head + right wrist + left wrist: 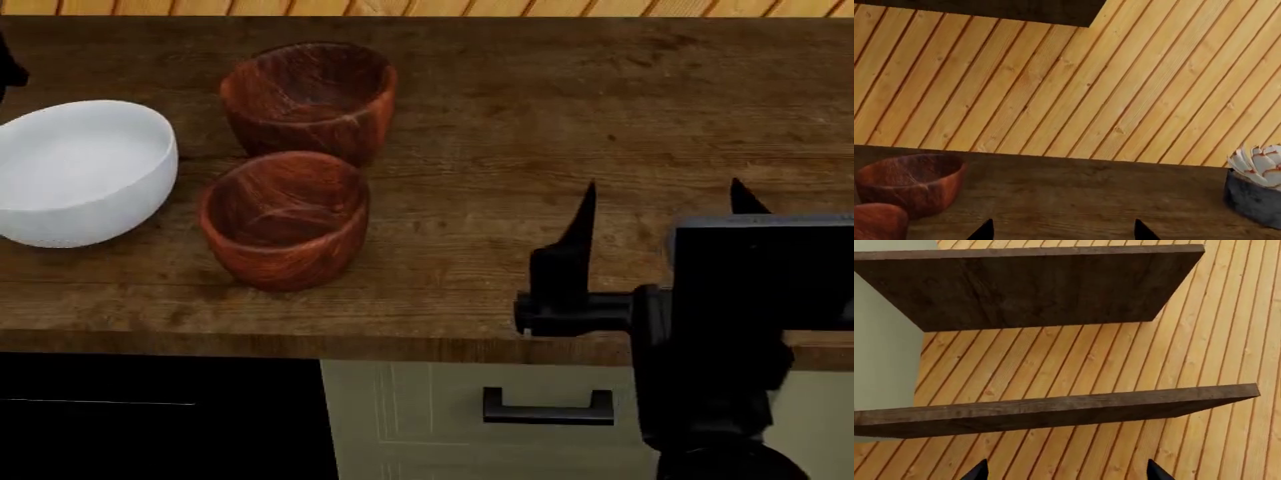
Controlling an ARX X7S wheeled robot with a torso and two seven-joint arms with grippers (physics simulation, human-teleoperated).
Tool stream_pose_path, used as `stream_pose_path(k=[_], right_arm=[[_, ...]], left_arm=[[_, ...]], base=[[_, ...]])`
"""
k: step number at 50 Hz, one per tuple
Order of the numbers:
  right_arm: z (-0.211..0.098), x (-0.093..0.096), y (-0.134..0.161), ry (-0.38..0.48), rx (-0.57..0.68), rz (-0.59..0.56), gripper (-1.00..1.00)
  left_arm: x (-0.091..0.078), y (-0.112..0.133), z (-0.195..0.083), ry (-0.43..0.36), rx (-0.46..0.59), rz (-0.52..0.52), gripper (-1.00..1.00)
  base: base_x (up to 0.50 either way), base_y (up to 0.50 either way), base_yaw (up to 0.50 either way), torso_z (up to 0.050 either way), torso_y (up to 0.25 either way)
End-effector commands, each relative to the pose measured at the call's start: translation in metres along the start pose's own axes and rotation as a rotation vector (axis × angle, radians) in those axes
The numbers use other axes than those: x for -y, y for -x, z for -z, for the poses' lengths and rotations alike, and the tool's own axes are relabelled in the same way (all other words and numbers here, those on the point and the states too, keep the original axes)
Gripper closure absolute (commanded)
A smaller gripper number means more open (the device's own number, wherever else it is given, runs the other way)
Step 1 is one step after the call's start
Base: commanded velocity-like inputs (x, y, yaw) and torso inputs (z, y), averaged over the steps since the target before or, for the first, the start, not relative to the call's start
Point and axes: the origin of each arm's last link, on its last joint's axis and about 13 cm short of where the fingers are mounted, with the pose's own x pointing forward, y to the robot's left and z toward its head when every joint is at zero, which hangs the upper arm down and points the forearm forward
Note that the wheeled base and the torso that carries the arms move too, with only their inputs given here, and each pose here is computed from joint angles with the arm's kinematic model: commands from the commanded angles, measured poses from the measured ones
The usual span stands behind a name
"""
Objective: Stack the bowls from largest to smallest.
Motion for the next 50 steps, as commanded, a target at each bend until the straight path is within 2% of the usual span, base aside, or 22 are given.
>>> stream_pose_path(k=[1,17,43,50], right_arm=[[-0.0133,0.0003,-0.0018,-0.004,0.013,-0.017,-1.0],[-0.0106,-0.0044,-0.0012,0.014,0.0,-0.044,-1.0],[-0.0089,-0.007,0.0009,0.013,-0.006,-0.064,-1.0],[-0.0073,-0.0048,0.0036,-0.002,-0.004,-0.051,-1.0]], left_arm=[[-0.0026,-0.0075,-0.0163,0.02,0.047,0.003,-1.0],[-0.0033,-0.0054,-0.0182,0.011,0.09,-0.015,-1.0],[-0.0029,-0.0027,-0.0158,-0.008,0.087,-0.002,-1.0],[-0.0023,-0.0013,-0.0153,0.003,0.08,-0.005,-1.0]], base=[[0.0,0.23,0.0,0.0,0.0],[0.0,0.48,0.0,0.0,0.0],[0.0,0.5,0.0,0.0,0.0],[0.0,0.08,0.0,0.0,0.0]])
